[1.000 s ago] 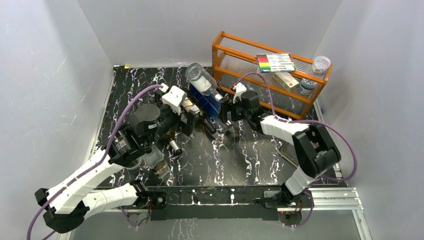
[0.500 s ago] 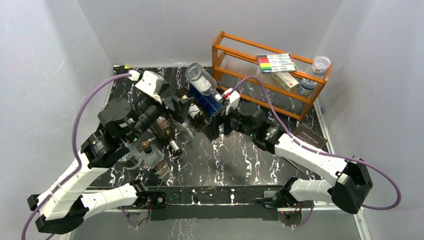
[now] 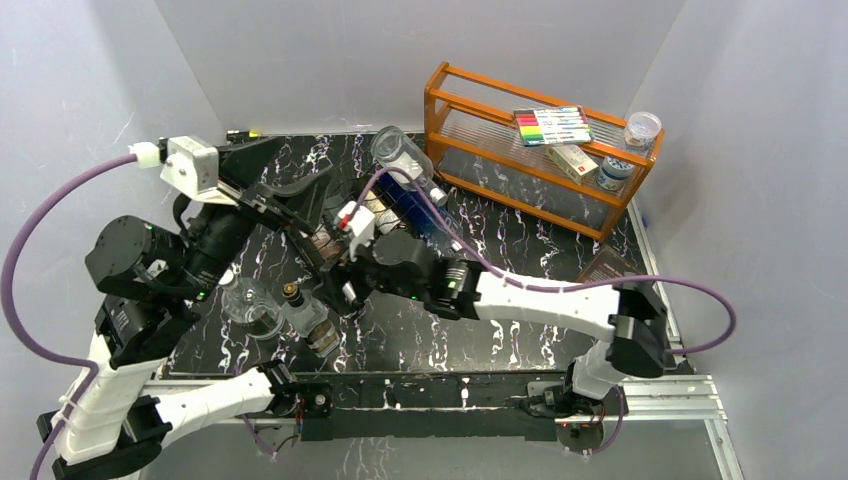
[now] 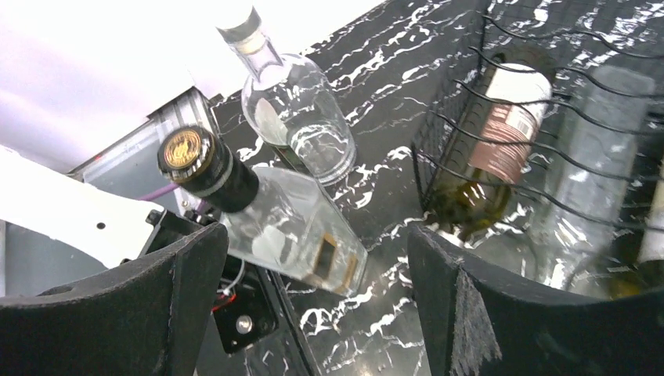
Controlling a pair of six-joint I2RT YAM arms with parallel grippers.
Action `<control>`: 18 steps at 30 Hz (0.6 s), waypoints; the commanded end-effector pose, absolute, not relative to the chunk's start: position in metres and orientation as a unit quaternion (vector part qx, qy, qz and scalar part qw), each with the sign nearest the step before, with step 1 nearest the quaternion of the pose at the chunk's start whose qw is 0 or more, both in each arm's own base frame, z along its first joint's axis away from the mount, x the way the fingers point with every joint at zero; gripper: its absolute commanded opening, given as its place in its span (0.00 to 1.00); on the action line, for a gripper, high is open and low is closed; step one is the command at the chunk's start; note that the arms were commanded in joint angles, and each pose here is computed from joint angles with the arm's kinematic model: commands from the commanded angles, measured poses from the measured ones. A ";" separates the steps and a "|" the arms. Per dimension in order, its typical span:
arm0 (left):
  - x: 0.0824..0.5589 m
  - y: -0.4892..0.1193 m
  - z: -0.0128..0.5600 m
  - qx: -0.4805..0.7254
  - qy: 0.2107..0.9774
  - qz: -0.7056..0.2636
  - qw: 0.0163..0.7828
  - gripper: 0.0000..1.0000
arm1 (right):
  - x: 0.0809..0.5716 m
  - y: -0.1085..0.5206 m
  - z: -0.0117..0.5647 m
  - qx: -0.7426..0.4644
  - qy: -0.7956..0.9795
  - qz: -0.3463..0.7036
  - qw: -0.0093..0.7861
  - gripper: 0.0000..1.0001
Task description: Put the wine bottle on the wine rack
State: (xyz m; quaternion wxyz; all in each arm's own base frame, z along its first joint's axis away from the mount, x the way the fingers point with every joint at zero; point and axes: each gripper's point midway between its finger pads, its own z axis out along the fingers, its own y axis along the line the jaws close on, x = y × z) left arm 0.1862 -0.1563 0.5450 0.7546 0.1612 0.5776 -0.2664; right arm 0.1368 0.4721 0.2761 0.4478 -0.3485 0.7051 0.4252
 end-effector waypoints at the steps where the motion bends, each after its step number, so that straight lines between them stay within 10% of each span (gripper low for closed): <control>1: 0.188 -0.133 0.565 0.127 0.558 -0.239 0.785 0.98 | 0.139 0.506 0.304 -0.350 0.677 0.440 0.474 0.92; 18: 0.192 -0.115 0.570 0.101 0.549 -0.204 0.804 0.98 | 0.105 0.553 0.292 -0.448 0.613 0.483 0.436 0.84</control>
